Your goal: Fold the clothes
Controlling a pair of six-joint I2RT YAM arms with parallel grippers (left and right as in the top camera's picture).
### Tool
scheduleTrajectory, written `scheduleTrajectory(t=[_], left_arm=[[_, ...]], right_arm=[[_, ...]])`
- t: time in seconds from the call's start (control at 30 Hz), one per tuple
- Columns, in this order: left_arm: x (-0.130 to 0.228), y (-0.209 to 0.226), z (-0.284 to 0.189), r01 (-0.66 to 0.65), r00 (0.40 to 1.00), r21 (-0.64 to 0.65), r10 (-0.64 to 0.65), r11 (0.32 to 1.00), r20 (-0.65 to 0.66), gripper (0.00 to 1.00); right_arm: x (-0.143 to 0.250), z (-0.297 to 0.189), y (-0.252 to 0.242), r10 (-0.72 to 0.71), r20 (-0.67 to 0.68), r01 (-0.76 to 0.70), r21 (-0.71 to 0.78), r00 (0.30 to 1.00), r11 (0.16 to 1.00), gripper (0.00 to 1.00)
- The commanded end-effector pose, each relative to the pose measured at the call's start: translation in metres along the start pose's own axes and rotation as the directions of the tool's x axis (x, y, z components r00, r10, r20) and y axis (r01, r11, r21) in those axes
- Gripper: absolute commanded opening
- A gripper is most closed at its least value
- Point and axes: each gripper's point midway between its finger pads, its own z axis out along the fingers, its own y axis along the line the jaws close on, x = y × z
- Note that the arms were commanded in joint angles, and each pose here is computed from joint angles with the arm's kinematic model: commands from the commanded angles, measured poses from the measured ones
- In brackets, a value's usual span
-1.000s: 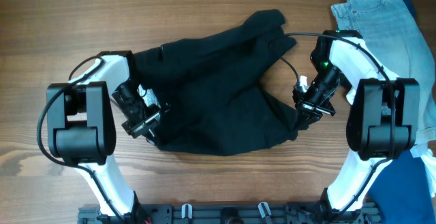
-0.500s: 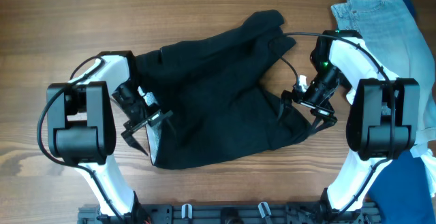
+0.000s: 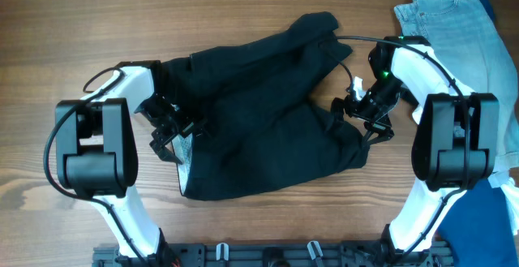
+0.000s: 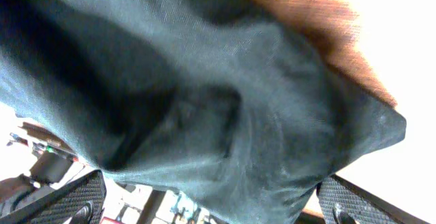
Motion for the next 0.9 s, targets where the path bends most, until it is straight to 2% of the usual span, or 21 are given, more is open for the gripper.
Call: scheduleTrajectory(t=[0.0, 0.1, 0.17, 0.27, 0.33, 0.4, 0.57, 0.67, 0.87], left_arm=[[0.008, -0.015, 0.013, -0.092, 0.996, 0.003, 0.092, 0.996, -0.022, 1.0], [0.011, -0.016, 0.02, -0.138, 0.99, -0.064, 0.138, 0.988, 0.002, 1.0], [0.002, -0.024, 0.024, -0.189, 0.978, -0.096, 0.196, 0.977, 0.067, 1.0], [-0.006, -0.034, 0.014, -0.154, 0.976, -0.097, 0.167, 0.983, 0.143, 1.0], [-0.007, -0.052, -0.009, -0.178, 0.959, -0.044, 0.183, 0.983, 0.218, 1.0], [-0.001, -0.075, -0.051, -0.244, 0.916, 0.031, 0.22, 0.969, 0.335, 1.0], [0.027, -0.086, -0.119, -0.301, 0.833, 0.107, 0.206, 0.948, 0.514, 1.0], [0.042, -0.075, -0.136, -0.303, 0.811, 0.097, 0.203, 0.948, 0.549, 1.0], [0.034, -0.073, -0.136, -0.286, 0.798, 0.069, 0.198, 0.956, 0.569, 1.0]], right_arm=[[0.019, 0.003, 0.012, -0.003, -0.09, -0.003, -0.064, 0.996, 0.998, 1.0], [0.024, 0.003, 0.018, -0.055, -0.104, 0.046, -0.088, 0.993, 0.995, 1.0], [0.002, 0.005, 0.018, -0.078, -0.016, 0.077, -0.082, 0.997, 0.994, 1.0], [-0.012, 0.005, 0.019, -0.035, 0.034, 0.038, -0.081, 0.999, 0.996, 1.0], [-0.009, 0.005, 0.017, -0.047, 0.022, 0.048, -0.074, 0.999, 0.996, 1.0], [0.003, 0.005, 0.016, -0.044, -0.024, 0.043, -0.067, 0.999, 0.997, 1.0], [0.014, -0.001, 0.017, -0.04, -0.036, 0.038, -0.062, 0.999, 0.997, 1.0], [0.02, -0.002, 0.016, -0.056, -0.059, 0.053, -0.056, 0.997, 0.997, 1.0], [0.018, -0.002, 0.019, -0.061, -0.049, 0.057, -0.069, 0.997, 0.996, 1.0]])
